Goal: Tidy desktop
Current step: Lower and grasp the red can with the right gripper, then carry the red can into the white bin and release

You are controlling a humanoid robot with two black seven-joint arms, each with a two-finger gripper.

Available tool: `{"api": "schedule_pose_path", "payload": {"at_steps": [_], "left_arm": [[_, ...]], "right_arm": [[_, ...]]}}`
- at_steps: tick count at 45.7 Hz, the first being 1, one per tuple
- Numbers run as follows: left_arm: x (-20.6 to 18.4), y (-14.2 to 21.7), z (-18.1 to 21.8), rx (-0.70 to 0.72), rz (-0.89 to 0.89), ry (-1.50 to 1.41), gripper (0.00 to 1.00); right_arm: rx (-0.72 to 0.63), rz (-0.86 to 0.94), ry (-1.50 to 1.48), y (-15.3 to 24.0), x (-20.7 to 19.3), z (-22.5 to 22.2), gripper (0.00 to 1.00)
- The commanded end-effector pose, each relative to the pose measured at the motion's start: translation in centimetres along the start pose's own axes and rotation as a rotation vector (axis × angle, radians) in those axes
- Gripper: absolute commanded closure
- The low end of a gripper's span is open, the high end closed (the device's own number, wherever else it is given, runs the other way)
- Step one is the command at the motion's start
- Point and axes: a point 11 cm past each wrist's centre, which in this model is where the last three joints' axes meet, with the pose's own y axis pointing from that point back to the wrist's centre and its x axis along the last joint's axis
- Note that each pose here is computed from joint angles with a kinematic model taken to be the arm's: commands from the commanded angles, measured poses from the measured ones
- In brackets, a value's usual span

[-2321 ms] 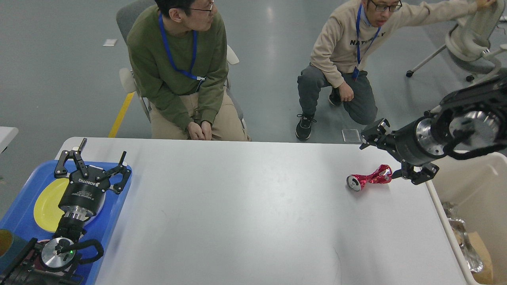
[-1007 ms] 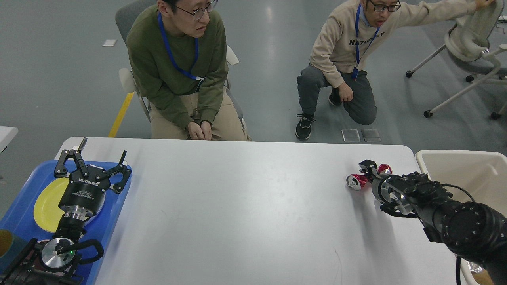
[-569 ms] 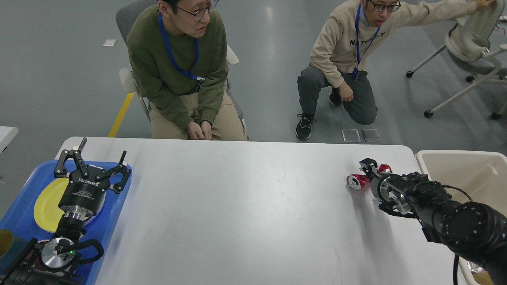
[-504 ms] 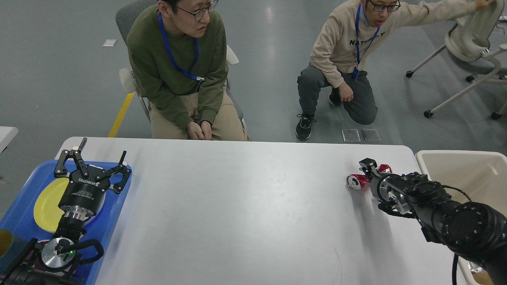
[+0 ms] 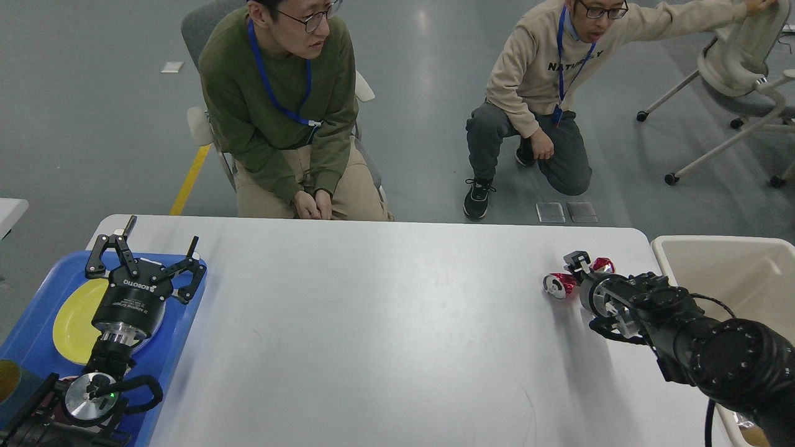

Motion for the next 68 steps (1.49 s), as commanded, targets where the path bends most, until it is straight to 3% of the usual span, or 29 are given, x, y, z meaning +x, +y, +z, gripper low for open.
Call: {"api": "schedule_pose_path", "payload": {"at_steps": [1,21,41,45,54,68], "left_arm": [[0.0,0.0,0.1,-0.002,0.001,-0.002,0.04],[0.0,0.0,0.0,-0.001,-0.001,0.000,0.04],[0.0,0.0,0.1,0.000,0.001,-0.002,0.04],[0.0,0.0,0.0,0.000,-0.001,0.000,0.04],[0.0,0.0,0.0,-0.001,0.001,0.000,0.04],[0.0,0.0,0.0,0.000,-0.001,0.000,0.04]], "right_arm": [[-0.002,-0.003,0.000,0.0,-0.2,0.1,0.25],[-0.012,-0.032,0.005,0.0,-1.0,0.3,1.00],[-0.074,-0.075,0.007,0.4,-1.0,1.0,1.00],[-0.117,-0.089,0.026,1.5,0.6,0.7,1.00],[-0.138,-0.156,0.170,5.9,4.1,-2.9,1.00],[-0.200,-0.322,0.471,16.6,9.1,-8.6,1.00]]}}
